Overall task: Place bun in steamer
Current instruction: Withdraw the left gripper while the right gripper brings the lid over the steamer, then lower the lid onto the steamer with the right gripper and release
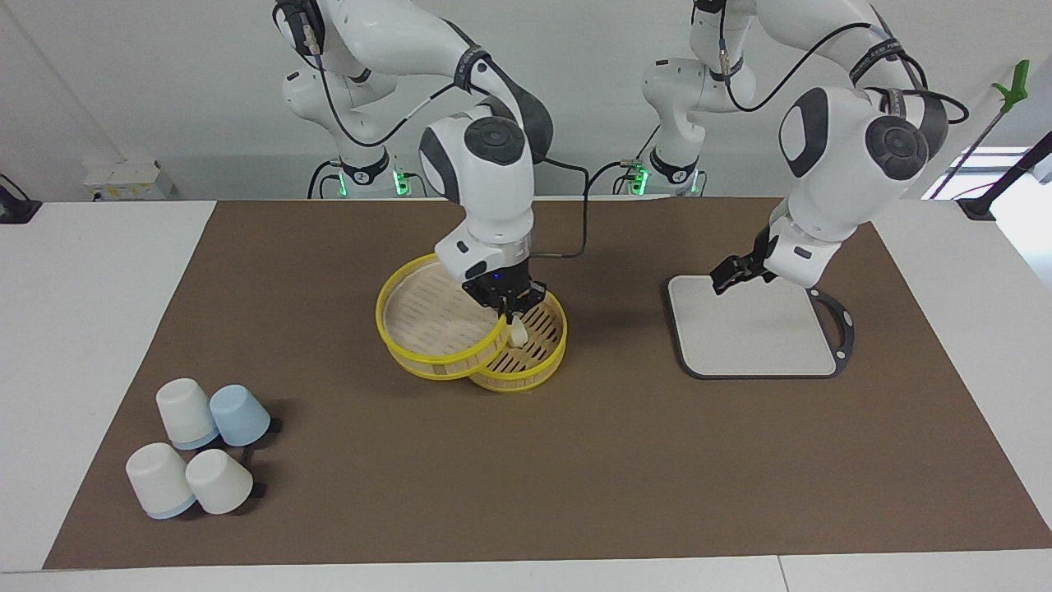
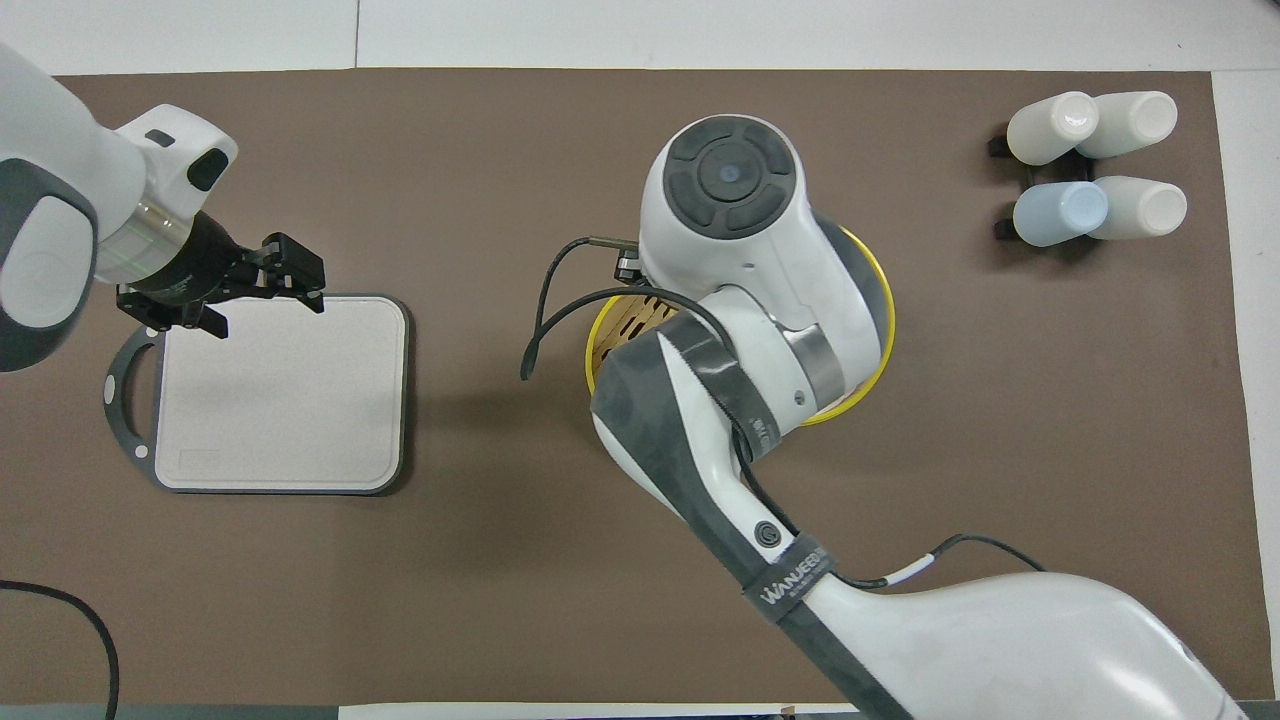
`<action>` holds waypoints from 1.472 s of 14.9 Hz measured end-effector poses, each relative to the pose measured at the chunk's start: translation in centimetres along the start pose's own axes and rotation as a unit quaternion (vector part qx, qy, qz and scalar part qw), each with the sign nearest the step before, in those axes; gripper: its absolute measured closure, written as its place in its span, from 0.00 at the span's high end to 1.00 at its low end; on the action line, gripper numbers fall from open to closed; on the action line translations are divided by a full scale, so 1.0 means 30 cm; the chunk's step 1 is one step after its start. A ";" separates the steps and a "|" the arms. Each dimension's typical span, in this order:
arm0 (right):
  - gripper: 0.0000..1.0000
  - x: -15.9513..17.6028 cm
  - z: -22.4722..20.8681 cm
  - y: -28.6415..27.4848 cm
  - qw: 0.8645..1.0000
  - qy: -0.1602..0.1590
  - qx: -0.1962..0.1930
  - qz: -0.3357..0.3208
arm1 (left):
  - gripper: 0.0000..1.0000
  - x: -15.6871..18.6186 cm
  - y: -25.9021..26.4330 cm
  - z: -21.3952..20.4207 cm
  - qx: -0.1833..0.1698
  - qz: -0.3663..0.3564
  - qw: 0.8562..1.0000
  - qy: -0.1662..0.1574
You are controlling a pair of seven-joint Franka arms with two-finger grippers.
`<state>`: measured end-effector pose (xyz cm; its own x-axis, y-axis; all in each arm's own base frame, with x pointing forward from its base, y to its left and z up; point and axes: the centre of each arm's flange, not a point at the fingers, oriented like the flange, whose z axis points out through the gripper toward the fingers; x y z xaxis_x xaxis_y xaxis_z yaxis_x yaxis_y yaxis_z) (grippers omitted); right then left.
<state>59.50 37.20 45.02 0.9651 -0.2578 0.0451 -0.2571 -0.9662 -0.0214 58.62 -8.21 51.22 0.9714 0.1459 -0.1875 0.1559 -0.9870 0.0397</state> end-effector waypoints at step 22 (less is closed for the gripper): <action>0.10 -0.187 0.191 -0.290 1.000 0.017 -0.007 -0.007 | 1.00 -0.141 -0.152 -0.039 0.010 0.092 0.996 0.005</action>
<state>56.59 47.11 39.23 0.9666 -0.2437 0.0793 -0.2440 -0.9698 -0.0056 54.01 -4.25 52.97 0.9848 -0.0374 -0.1697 -0.0288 -0.9982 0.0531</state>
